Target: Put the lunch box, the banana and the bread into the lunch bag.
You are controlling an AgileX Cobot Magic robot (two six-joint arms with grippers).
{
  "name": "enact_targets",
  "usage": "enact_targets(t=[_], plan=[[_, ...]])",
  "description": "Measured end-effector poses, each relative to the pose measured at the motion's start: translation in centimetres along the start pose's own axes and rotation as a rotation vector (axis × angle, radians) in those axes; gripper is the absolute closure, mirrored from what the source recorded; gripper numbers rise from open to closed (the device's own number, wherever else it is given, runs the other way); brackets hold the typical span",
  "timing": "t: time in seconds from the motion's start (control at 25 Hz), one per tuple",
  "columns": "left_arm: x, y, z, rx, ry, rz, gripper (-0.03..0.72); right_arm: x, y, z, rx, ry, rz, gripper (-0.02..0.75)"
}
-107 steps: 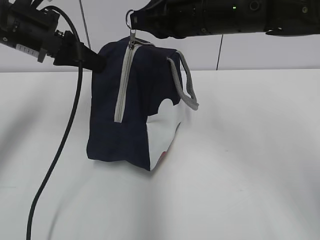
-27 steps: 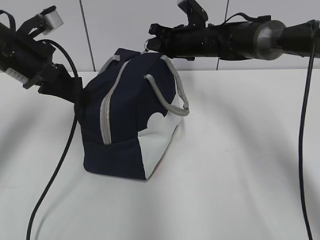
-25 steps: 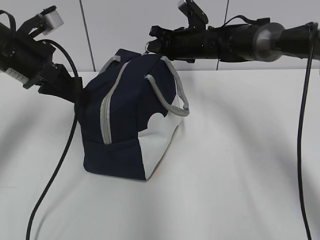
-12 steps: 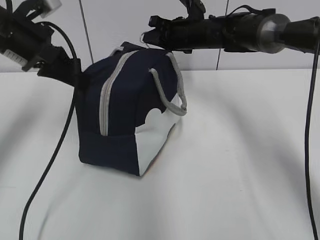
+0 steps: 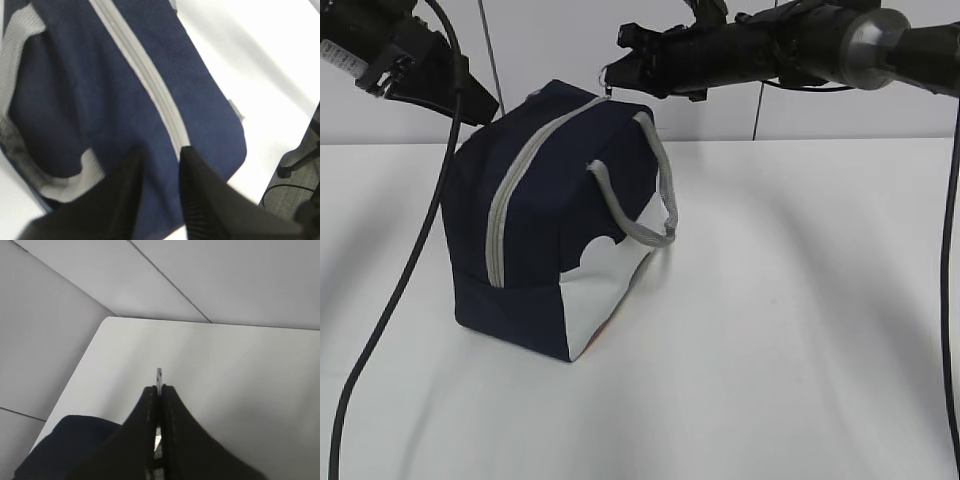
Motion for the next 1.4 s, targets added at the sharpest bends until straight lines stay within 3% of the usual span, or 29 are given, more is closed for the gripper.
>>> enact_targets(t=[0.16,0.28,0.44,0.6,0.84,1.0,1.16,1.4], plan=[[0.0,0.2,0.2,0.04,0.016,-0.012,0.384,0.2,0.1,-0.3,-0.01,-0.004,0.002,0.754],[0.2,1.3,2.0,0.111,0.115,-0.084,0.372,0.2,-0.1,-0.1,-0.013,0.003,0.013,0.754],[0.6,2.6,3.9,0.144,0.214,-0.166,0.33,0.2,-0.2,-0.1,-0.015,0.007,0.019,0.754],[-0.1,3.6,5.2,0.159,0.214,-0.199,0.286,0.2,-0.2,-0.1,-0.014,0.007,0.02,0.754],[-1.9,5.1,7.3,0.163,0.177,-0.204,0.277,0.2,-0.2,-0.1,-0.014,0.008,0.021,0.754],[-4.0,6.0,7.2,0.135,0.135,-0.165,0.277,0.2,-0.2,-0.1,-0.014,0.008,0.021,0.754],[-5.8,5.8,7.4,0.125,0.156,-0.083,0.276,0.2,-0.2,-0.1,-0.014,0.008,0.021,0.754],[-6.5,5.7,7.9,0.135,0.157,-0.071,0.278,0.2,-0.2,-0.1,-0.014,0.008,0.021,0.754]])
Point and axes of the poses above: a point on each arm's last joint axis where the gripper is mounted, x pointing back along that axis away from the gripper, z along the wrist's bending axis when the last joint is at zero, y = z × x, the point moved 8 cm from there along -x, pointing out along that axis toward the gripper, and after that the axes turned 13 degrees about -x, right-handed, at the moved point
